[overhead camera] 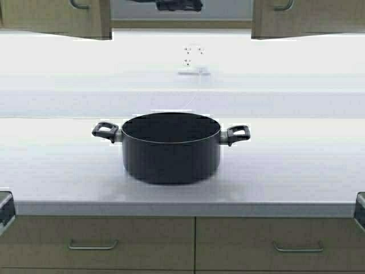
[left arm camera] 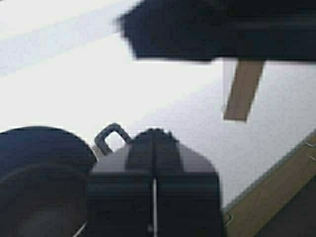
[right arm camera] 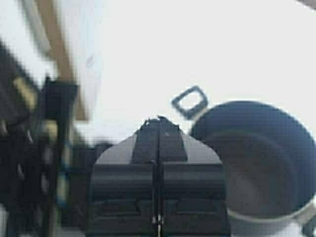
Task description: Open the cabinet, put the pot inside, then close it
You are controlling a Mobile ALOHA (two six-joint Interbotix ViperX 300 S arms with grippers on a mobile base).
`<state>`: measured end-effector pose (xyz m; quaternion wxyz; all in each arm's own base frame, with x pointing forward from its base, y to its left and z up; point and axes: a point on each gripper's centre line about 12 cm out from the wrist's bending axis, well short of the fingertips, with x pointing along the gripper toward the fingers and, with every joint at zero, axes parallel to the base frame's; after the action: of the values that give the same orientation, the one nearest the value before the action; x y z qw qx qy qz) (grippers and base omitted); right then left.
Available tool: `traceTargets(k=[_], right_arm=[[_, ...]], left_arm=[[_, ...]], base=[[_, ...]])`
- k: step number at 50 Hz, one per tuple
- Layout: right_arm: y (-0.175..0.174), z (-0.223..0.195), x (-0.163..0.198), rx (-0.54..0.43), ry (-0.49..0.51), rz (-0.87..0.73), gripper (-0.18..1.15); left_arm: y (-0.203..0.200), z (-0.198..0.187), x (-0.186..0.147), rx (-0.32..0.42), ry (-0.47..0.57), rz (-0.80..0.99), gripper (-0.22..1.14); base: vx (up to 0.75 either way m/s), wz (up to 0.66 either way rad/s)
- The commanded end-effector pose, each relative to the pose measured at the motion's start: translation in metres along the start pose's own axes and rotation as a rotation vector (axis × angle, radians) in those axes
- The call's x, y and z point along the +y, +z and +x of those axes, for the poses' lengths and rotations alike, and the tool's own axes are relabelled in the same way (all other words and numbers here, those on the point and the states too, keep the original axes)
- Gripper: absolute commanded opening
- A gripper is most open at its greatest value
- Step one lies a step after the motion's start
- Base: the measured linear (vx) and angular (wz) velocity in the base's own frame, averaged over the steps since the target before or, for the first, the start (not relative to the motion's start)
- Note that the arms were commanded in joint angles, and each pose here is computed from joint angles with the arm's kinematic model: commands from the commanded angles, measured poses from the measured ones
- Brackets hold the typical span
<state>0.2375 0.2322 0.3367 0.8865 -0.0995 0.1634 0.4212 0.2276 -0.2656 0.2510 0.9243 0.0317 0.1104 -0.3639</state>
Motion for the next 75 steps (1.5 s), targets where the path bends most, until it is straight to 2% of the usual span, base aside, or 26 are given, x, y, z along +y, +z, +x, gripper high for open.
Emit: traceTargets(k=[1, 12, 23, 39, 47, 58, 67, 71, 75], right_arm=[[0.019, 0.012, -0.003, -0.027, -0.011, -0.024, 0.06], [0.018, 0.039, -0.010, 0.000, -0.031, -0.059, 0.06], [0.006, 0.063, -0.033, 0.045, -0.080, -0.043, 0.06], [-0.013, 0.067, -0.071, 0.088, -0.165, 0.005, 0.06], [-0.024, 0.053, -0.084, 0.103, -0.203, 0.026, 0.06], [-0.050, 0.010, -0.094, 0.114, -0.273, 0.094, 0.06], [-0.050, -0.018, -0.087, 0.068, -0.294, 0.134, 0.07], [-0.050, -0.024, -0.076, 0.067, -0.267, 0.140, 0.15], [-0.047, -0.026, -0.062, 0.066, -0.223, 0.141, 0.32]], left_arm=[[0.012, 0.019, -0.002, -0.053, 0.016, -0.015, 0.03], [0.010, 0.035, 0.008, -0.123, 0.082, -0.043, 0.03], [0.005, 0.058, 0.044, -0.119, 0.180, -0.092, 0.03], [0.000, 0.083, 0.085, -0.107, 0.278, -0.117, 0.03], [-0.013, 0.070, 0.099, -0.077, 0.315, -0.122, 0.03], [-0.031, 0.023, 0.122, -0.045, 0.389, -0.131, 0.03], [-0.032, 0.001, 0.126, -0.052, 0.406, -0.141, 0.03], [-0.033, -0.003, 0.119, -0.047, 0.387, -0.144, 0.04], [-0.031, -0.006, 0.110, -0.054, 0.360, -0.142, 0.06]], base=[[0.00, 0.00], [0.00, 0.00], [0.00, 0.00], [0.00, 0.00], [0.00, 0.00], [0.00, 0.00], [0.00, 0.00], [0.00, 0.01], [0.00, 0.00]])
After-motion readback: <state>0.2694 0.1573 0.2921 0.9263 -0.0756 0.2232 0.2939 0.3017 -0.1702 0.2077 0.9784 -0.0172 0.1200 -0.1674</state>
